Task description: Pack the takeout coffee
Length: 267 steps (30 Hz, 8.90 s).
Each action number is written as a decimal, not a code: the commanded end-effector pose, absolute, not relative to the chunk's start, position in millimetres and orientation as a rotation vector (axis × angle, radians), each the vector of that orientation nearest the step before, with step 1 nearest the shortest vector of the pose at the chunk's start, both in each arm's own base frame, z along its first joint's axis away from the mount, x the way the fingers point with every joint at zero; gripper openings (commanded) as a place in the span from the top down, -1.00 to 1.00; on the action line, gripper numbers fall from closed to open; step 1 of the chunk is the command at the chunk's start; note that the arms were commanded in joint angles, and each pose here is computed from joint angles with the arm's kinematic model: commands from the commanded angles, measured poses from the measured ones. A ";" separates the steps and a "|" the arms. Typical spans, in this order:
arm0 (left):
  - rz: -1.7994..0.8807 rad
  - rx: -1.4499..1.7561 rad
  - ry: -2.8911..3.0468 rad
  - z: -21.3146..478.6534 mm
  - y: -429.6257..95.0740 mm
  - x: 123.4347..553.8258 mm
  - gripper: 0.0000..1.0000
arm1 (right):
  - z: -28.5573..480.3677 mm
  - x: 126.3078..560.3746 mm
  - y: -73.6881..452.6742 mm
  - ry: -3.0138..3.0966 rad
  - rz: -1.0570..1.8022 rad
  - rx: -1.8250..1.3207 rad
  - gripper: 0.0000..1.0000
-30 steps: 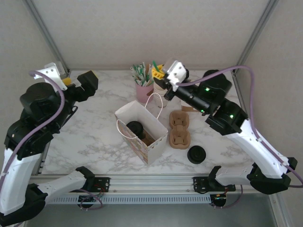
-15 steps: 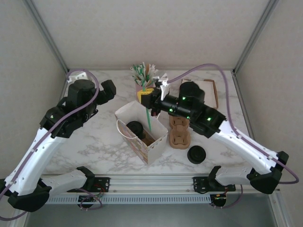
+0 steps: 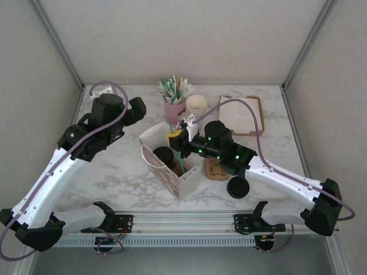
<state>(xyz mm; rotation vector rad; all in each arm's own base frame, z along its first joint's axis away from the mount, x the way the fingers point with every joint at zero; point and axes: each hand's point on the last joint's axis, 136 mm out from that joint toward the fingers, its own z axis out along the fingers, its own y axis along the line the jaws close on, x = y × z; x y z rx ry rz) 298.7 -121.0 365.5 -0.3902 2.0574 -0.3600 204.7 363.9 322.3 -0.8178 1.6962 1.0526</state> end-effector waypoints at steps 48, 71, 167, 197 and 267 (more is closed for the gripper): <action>-0.409 -0.233 2.145 357.3 -140.5 294.1 -0.95 | 281.6 345.6 82.8 2.190 0.514 0.678 -0.16; -0.435 -0.221 2.171 352.3 -143.9 289.4 -0.97 | 127.1 371.6 29.6 2.111 0.666 1.285 -0.11; -0.493 0.814 1.719 444.4 -232.6 232.8 -1.00 | 540.2 189.6 266.9 1.348 1.186 -1.020 1.00; -0.294 1.117 1.109 471.3 -258.1 183.1 -1.00 | 536.7 118.7 334.0 1.296 1.429 -1.284 1.00; -0.401 1.486 1.505 382.5 -259.3 178.7 1.00 | 482.3 186.5 273.3 1.566 1.026 -0.679 -0.63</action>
